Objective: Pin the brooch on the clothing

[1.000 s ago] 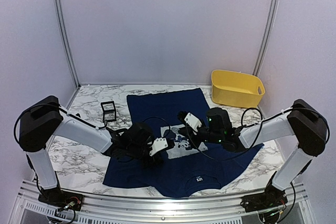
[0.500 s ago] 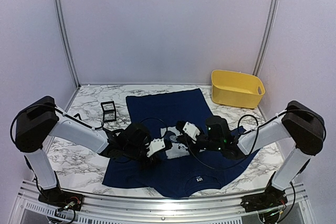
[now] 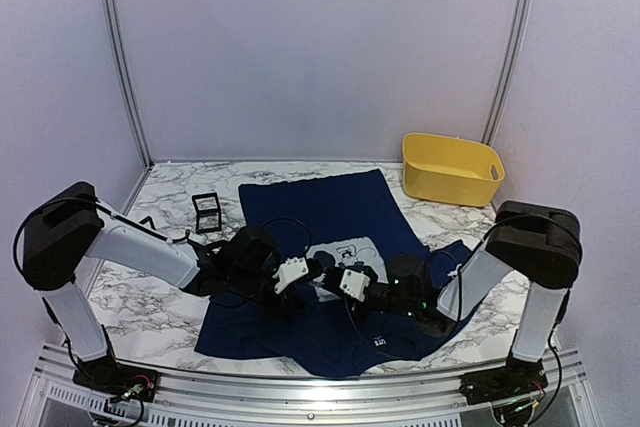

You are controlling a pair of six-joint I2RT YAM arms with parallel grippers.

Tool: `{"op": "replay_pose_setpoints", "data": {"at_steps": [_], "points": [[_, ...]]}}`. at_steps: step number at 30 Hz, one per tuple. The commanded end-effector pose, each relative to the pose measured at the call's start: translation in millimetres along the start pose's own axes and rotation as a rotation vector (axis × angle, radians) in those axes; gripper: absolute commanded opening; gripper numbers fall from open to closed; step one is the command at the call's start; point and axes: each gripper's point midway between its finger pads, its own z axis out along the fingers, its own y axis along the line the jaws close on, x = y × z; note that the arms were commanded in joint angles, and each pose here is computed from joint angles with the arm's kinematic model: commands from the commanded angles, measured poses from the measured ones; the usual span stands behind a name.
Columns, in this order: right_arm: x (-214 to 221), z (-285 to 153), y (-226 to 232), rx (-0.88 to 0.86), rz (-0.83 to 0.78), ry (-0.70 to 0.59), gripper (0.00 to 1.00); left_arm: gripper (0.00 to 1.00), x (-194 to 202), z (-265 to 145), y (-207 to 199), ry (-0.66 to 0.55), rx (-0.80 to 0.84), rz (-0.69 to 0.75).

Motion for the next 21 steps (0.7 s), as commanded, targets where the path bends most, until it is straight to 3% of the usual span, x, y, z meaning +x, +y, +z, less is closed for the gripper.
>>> {"op": "replay_pose_setpoints", "data": {"at_steps": [1,5,21], "points": [[-19,7,-1,0.07,-0.151,-0.086,0.0,0.0,-11,-8,-7,-0.048,0.043,-0.013],[-16,12,4,0.116,-0.267,-0.061,0.0,0.0,-14,-10,-4,-0.056,0.036,-0.017],[1,11,19,0.085,-0.353,0.006,0.0,0.0,-16,-12,-2,-0.065,0.036,-0.022]]}}
